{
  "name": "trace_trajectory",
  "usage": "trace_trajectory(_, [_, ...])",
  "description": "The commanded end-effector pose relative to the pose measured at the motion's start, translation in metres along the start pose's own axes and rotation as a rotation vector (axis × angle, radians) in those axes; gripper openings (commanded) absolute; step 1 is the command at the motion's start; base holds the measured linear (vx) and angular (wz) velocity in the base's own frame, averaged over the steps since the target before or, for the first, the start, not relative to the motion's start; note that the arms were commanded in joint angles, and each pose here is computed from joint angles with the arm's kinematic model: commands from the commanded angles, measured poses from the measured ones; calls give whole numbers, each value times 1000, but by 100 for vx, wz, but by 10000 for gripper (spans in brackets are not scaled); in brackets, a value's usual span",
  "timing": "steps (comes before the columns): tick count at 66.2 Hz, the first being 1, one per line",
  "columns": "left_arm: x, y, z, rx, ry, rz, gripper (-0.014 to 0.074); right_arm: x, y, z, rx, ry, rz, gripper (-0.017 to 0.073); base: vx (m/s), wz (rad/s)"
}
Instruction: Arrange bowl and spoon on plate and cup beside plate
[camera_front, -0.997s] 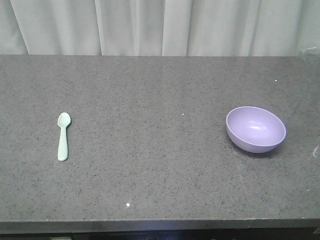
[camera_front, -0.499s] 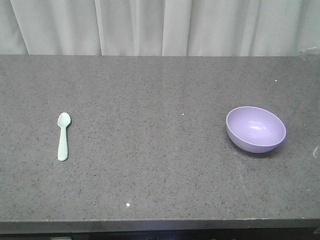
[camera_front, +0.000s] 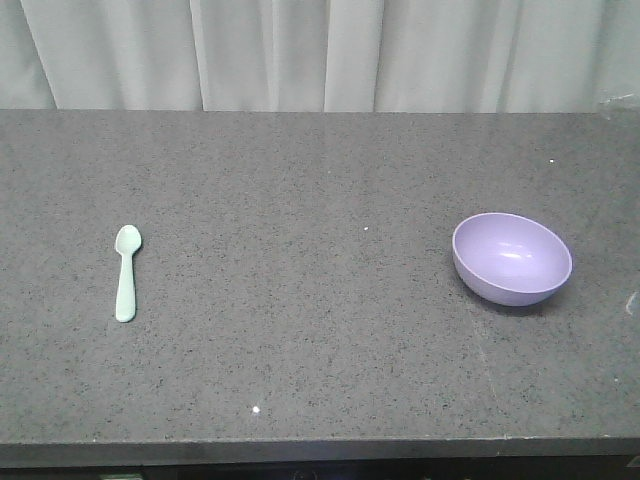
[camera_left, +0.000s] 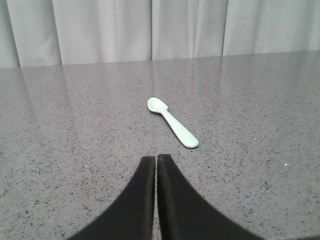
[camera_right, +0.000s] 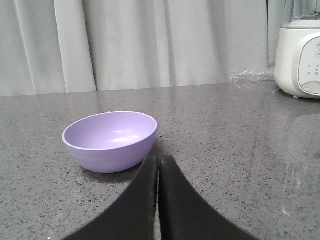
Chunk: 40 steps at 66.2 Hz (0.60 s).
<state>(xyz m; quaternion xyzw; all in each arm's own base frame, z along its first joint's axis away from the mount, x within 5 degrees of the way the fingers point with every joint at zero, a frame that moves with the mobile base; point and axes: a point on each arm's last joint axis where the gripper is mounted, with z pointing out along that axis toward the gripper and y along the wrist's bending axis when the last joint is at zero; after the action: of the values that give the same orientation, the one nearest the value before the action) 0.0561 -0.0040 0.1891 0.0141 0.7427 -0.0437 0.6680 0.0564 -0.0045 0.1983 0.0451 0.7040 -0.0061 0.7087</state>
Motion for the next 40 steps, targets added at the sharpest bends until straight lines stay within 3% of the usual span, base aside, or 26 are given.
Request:
trace_trajectory(1, [-8,-1,0,10,-67,-14,-6,-6,1,-1,-11,-77,-7,-3,0,0])
trace_trajectory(40, [-8,-1,0,10,-67,-14,-6,-6,1,-1,-11,-77,-7,-3,0,0])
